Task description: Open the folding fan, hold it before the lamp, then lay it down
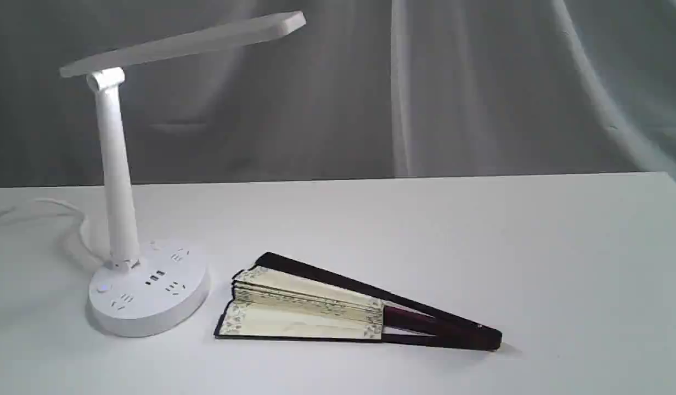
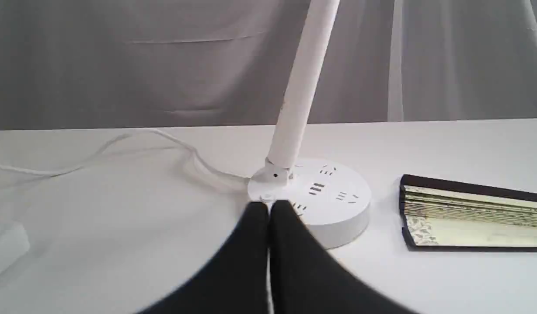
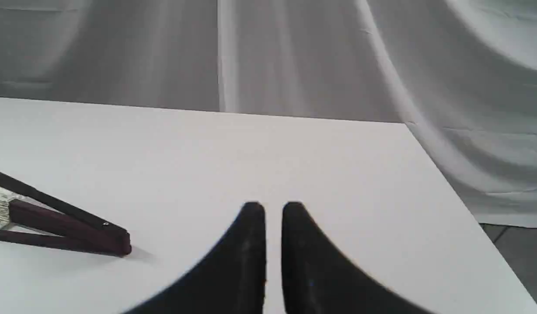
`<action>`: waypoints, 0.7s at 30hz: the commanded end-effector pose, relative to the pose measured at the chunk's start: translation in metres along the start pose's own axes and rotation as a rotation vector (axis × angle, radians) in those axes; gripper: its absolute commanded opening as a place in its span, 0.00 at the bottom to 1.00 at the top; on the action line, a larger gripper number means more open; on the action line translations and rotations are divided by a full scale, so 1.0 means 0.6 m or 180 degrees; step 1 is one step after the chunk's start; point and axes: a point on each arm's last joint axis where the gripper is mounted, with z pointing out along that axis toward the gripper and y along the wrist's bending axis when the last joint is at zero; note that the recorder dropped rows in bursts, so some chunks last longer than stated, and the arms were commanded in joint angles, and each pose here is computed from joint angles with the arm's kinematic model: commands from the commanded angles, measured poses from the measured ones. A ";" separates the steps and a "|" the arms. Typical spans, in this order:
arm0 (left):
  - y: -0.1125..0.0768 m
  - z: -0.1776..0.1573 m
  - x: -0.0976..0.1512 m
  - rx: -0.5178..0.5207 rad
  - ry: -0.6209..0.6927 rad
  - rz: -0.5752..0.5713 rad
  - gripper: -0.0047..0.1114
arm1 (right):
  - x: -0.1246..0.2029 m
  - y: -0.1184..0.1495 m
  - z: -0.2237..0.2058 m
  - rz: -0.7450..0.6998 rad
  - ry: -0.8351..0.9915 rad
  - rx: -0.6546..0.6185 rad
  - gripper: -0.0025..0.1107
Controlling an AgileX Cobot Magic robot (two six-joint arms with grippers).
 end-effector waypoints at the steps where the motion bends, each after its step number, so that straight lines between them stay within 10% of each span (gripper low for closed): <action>1: 0.000 0.000 0.001 -0.0005 -0.0013 -0.0044 0.04 | 0.001 0.000 0.000 0.0003 -0.0009 -0.0009 0.09; 21: -0.001 0.000 -0.011 0.0037 -0.0284 -0.0288 0.04 | -0.018 -0.001 -0.001 0.0265 -0.0415 0.0011 0.09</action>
